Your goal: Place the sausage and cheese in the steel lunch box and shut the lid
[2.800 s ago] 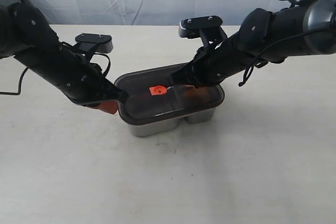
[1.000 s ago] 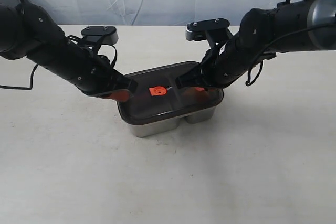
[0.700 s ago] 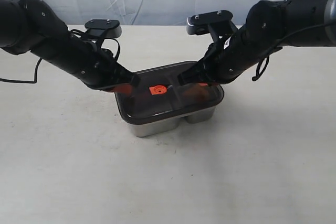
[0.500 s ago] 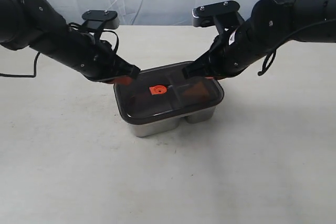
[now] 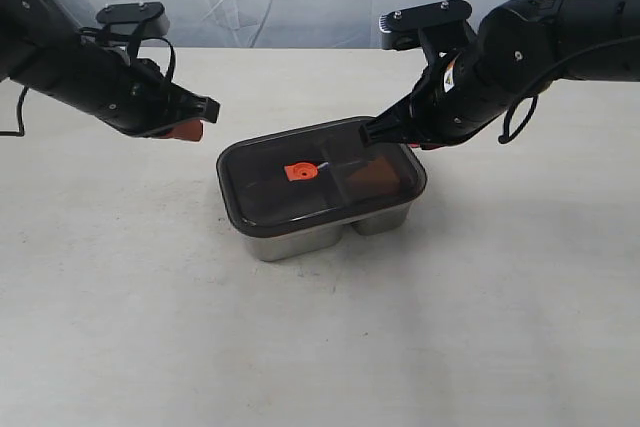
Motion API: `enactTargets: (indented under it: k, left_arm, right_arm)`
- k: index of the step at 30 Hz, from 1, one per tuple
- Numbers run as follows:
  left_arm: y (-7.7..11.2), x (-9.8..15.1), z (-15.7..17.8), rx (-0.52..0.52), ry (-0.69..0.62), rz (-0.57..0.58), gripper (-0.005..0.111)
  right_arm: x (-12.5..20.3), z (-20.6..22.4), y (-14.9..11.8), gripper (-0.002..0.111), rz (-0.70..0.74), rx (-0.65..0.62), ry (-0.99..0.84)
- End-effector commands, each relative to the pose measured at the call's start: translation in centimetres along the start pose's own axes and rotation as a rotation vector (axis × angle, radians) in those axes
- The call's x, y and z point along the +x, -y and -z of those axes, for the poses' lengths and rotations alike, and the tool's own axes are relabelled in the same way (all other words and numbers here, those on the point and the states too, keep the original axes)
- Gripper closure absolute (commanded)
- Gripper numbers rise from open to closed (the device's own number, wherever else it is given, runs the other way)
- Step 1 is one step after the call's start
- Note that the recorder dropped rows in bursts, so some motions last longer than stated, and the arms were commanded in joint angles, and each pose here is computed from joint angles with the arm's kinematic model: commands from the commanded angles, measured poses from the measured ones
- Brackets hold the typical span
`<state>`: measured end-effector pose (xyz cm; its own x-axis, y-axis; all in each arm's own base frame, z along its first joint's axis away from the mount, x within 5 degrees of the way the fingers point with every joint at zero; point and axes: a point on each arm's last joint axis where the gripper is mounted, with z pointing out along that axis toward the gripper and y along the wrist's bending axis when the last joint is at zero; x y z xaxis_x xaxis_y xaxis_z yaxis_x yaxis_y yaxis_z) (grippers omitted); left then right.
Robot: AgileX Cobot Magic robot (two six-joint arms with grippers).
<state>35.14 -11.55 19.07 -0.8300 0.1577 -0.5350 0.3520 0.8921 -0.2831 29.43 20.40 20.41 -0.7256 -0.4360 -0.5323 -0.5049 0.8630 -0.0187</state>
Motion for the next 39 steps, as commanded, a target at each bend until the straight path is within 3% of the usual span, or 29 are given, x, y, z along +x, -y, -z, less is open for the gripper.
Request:
enactTargets:
  k: [1,11,19,25,31,39]
  left_arm:
    - [-0.4,0.8,-1.9,0.021,-0.054,0.053,0.106]
    - [-0.5,1.0,-2.3,0.024,-0.064,0.064,0.106]
    - [1.5,-0.9,-0.7,0.193,0.03,0.018,0.106]
    - [1.2,0.5,-3.1,0.244,-0.069,0.022,0.106]
    - [3.5,1.8,-5.0,0.269,-0.136,-0.034,0.106]
    - [3.8,2.8,-6.3,0.275,-0.191,-0.045,0.106]
  right_arm:
    - [0.0,0.3,0.3,0.109,-0.011,0.008,0.004]
    - [0.1,-0.1,0.3,0.109,-0.012,0.009,-0.003]
    - [0.5,-1.8,0.1,0.109,-0.027,-0.002,-0.029]
    - [1.1,-3.4,-0.1,0.109,-0.043,-0.009,-0.061]
    - [1.2,-3.5,-0.4,0.109,-0.09,-0.029,-0.076]
    - [1.4,-3.5,-0.5,0.109,-0.119,-0.044,-0.097]
